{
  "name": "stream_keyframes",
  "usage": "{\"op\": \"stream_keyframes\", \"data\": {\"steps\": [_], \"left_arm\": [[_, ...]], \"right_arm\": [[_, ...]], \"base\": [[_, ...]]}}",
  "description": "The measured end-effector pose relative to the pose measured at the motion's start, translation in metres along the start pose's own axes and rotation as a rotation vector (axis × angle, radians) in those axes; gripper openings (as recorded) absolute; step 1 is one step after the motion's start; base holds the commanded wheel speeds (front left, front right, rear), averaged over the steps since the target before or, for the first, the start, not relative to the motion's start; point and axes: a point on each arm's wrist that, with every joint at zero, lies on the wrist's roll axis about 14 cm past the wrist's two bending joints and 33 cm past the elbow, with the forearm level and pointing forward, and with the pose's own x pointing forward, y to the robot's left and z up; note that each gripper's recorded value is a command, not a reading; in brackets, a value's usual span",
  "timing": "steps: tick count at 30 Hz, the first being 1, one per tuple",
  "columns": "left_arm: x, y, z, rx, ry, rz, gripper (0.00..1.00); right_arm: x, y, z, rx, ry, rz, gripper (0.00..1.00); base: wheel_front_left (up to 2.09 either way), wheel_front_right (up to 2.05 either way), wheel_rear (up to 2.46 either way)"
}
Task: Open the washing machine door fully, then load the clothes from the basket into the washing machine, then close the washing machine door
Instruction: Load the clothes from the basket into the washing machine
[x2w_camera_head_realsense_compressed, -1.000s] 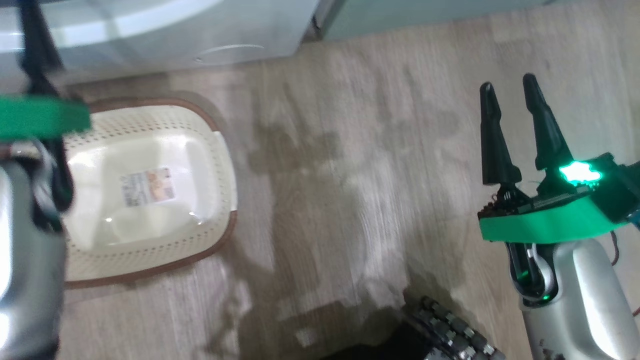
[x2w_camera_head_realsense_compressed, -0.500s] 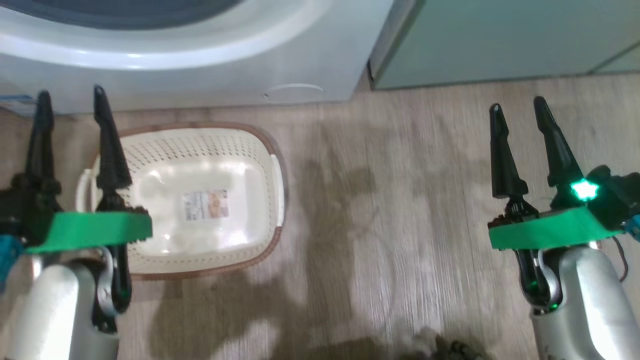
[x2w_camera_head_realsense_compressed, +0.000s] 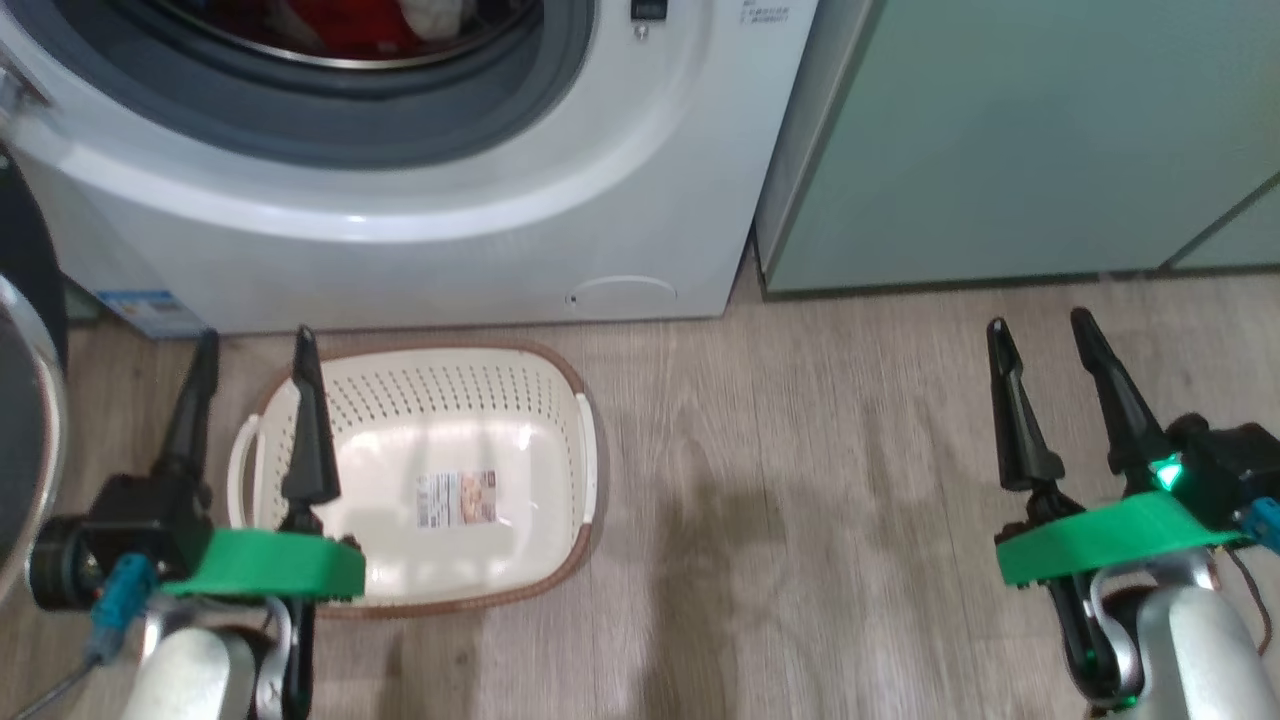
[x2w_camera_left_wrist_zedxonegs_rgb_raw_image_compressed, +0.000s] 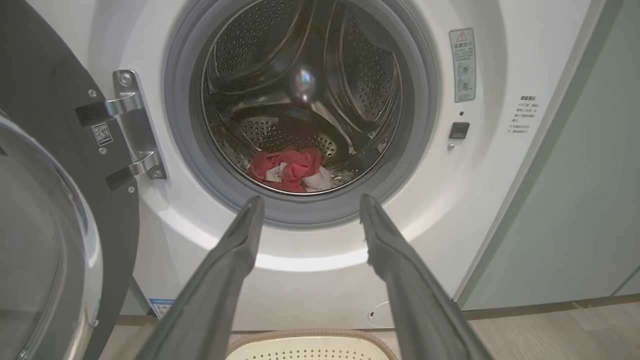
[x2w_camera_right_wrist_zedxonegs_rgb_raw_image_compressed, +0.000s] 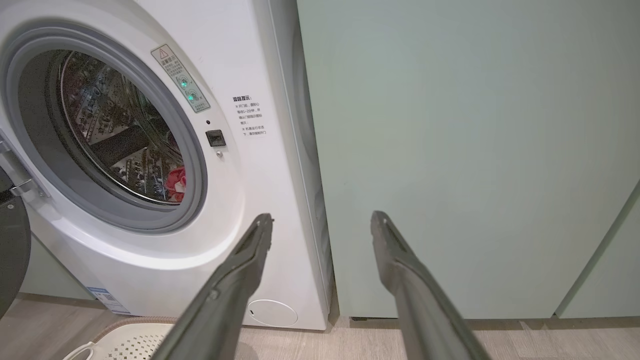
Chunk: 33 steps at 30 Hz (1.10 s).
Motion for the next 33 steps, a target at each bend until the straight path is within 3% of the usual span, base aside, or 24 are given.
{"op": "stream_keyframes", "data": {"steps": [15, 33], "left_arm": [[-0.032, -0.007, 0.005, 0.013, 0.02, -0.024, 1.0], [-0.038, -0.008, 0.007, 0.022, 0.036, -0.023, 1.0]], "right_arm": [[-0.033, -0.005, 0.018, -0.002, -0.013, -0.017, 1.0], [-0.043, -0.007, 0.024, -0.002, -0.025, -0.025, 1.0]], "base": [[0.0, 0.0, 0.0], [0.0, 0.0, 0.0]]}}
